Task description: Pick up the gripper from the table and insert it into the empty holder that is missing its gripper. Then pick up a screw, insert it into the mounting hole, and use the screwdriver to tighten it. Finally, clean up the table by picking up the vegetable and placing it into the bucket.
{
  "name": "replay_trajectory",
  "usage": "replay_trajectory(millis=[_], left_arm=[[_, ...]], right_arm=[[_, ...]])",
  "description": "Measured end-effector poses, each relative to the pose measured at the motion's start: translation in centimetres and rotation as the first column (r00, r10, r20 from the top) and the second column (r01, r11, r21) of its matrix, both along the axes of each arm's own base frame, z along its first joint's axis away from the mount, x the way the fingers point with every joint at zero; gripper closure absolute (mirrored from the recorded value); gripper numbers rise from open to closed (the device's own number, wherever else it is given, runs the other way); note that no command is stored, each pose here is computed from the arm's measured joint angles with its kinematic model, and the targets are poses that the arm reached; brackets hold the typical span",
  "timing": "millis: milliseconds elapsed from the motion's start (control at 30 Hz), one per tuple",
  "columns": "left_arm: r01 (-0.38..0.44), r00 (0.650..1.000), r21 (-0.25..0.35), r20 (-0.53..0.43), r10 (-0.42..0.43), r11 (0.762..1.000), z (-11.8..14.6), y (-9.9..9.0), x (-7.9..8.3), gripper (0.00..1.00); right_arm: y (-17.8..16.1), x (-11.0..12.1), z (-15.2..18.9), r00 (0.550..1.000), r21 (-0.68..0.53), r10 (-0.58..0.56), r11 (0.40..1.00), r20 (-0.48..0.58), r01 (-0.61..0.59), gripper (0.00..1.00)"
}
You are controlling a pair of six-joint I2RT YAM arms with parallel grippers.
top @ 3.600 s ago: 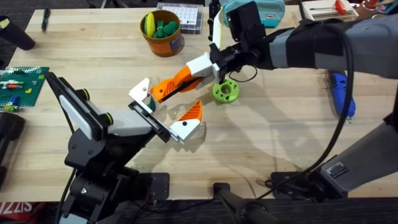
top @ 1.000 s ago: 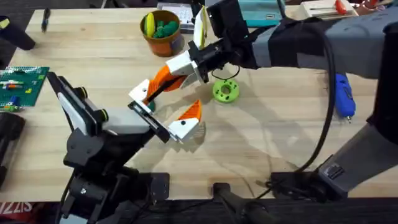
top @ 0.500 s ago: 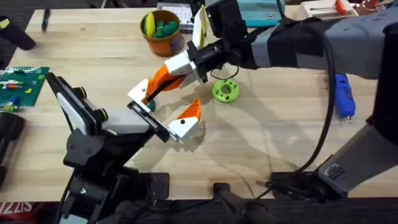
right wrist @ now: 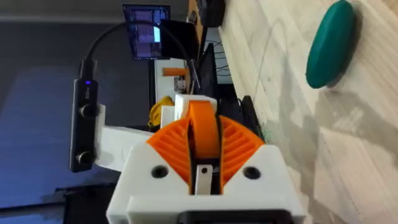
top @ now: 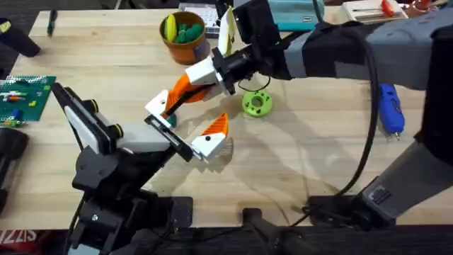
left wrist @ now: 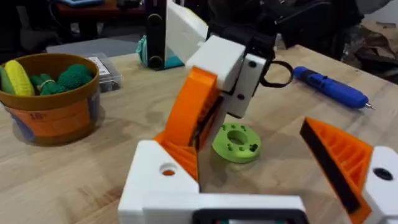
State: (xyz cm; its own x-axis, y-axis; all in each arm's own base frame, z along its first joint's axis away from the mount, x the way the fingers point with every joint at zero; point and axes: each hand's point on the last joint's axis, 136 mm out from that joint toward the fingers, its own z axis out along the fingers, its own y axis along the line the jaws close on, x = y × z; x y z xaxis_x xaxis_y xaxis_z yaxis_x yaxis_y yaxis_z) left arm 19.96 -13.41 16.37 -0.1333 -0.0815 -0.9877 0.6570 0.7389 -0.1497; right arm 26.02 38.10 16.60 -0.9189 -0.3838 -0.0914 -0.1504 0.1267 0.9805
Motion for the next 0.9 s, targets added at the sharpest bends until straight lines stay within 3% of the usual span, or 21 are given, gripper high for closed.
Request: replay_trajectory(millis=[133,600,700,800,900], left_arm=[[0.042,0.999,0.006,0.009,-0.042,0.999,0.1,-0.6,-0.5,0.016],[0.063,0.998,0.021,0.024,-0.063,0.998,0.1,-0.8,-0.7,0.016],[0.072,0.997,0.024,0.027,-0.072,0.997,0.1,-0.9,-0.9,0.016],[0.106,0.994,0.024,0.028,-0.106,0.994,0.1,-1.4,-1.3,0.016],[0.146,0.989,0.024,0.029,-0.146,0.989,0.1,-1.9,-1.8,0.016]], right_arm=[[0.1,-0.5,0.0,1.0,0.01,0.026,1.0,-0.014,-0.026,0.723],[-0.1,-0.2,0.0,1.0,0.024,0.027,0.999,-0.01,-0.027,0.577],[-0.3,-0.1,0.0,1.0,0.025,0.025,0.999,-0.011,-0.024,0.514],[-0.3,0.0,0.1,1.0,0.026,0.023,0.999,-0.01,-0.023,0.385],[-0.3,0.0,0.1,1.0,0.026,0.023,0.999,-0.009,-0.023,0.356]])
